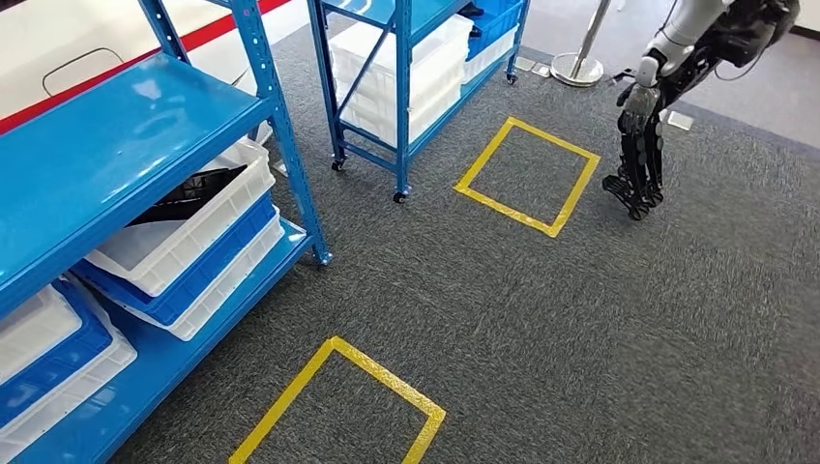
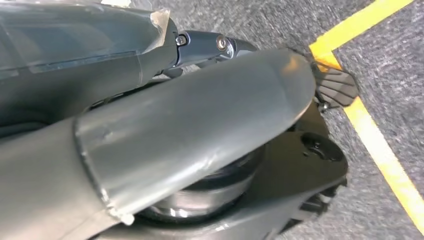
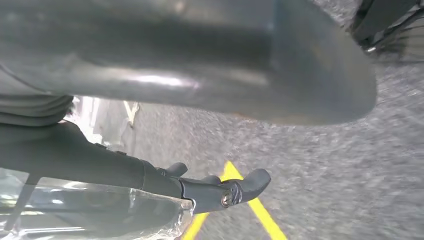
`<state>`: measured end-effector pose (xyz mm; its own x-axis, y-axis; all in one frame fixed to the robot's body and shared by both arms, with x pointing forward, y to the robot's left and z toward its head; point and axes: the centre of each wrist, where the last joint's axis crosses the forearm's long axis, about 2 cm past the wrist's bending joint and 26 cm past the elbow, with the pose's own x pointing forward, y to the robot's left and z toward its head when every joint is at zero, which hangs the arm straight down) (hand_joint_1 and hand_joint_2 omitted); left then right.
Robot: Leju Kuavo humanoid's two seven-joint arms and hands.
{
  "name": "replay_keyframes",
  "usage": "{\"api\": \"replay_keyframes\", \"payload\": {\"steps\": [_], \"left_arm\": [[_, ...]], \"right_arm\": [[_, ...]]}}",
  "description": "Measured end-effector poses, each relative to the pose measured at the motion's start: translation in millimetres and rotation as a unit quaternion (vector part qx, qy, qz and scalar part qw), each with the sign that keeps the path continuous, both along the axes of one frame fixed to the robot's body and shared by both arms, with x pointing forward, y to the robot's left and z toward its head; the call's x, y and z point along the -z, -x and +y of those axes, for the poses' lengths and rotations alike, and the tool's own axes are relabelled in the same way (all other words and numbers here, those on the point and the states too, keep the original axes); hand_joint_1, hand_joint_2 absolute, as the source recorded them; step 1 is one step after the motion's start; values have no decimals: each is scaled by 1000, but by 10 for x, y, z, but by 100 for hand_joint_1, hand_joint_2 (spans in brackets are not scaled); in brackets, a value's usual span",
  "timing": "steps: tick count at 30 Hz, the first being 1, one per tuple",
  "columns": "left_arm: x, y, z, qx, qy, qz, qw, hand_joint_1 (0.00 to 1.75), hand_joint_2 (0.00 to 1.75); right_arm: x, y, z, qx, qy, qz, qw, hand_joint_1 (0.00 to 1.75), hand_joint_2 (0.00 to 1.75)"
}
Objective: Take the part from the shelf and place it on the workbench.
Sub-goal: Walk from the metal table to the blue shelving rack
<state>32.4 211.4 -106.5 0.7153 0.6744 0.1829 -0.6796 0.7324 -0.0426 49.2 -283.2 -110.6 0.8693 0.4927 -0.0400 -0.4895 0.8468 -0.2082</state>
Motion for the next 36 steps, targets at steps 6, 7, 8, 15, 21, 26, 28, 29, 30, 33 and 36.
{"api": "replay_keyframes", "payload": {"steps": [6,7,8,15,21,26,28,29,30,33,36], "left_arm": [[-3,-18,-13,-4,-1,-15,1000,0,0],[-4,-19,-16,-6,-1,-17,1000,0,0],[-4,-23,-18,-7,-1,-19,1000,0,0],[-1,-6,-8,-13,-1,-30,999,0,0],[1,-2,-2,-24,-2,-38,999,0,0],[8,46,19,-27,-6,-35,999,0,0],[7,40,16,-27,-5,-38,999,0,0],[6,36,11,-27,-4,-39,999,0,0],[4,28,4,-28,-3,-40,999,0,0],[0,6,-10,-28,-1,-43,999,0,0],[-2,-4,-20,-29,0,-45,999,0,0]], "right_arm": [[5,37,-36,-4,2,1,1000,0,0],[5,35,-40,-4,3,1,1000,0,0],[4,32,-44,-5,3,1,1000,0,0],[2,7,-50,-10,3,-2,1000,0,0],[5,33,-62,-14,5,1,1000,0,0],[1,-2,-61,-17,5,-3,1000,0,0],[0,-9,-62,-18,6,-4,1000,0,0],[-1,-15,-63,-18,6,-5,1000,0,0],[-1,-17,-61,-19,5,-5,1000,0,0],[2,6,-65,-20,6,-3,1000,0,0],[4,28,-82,-20,7,-1,1000,0,0]]}}
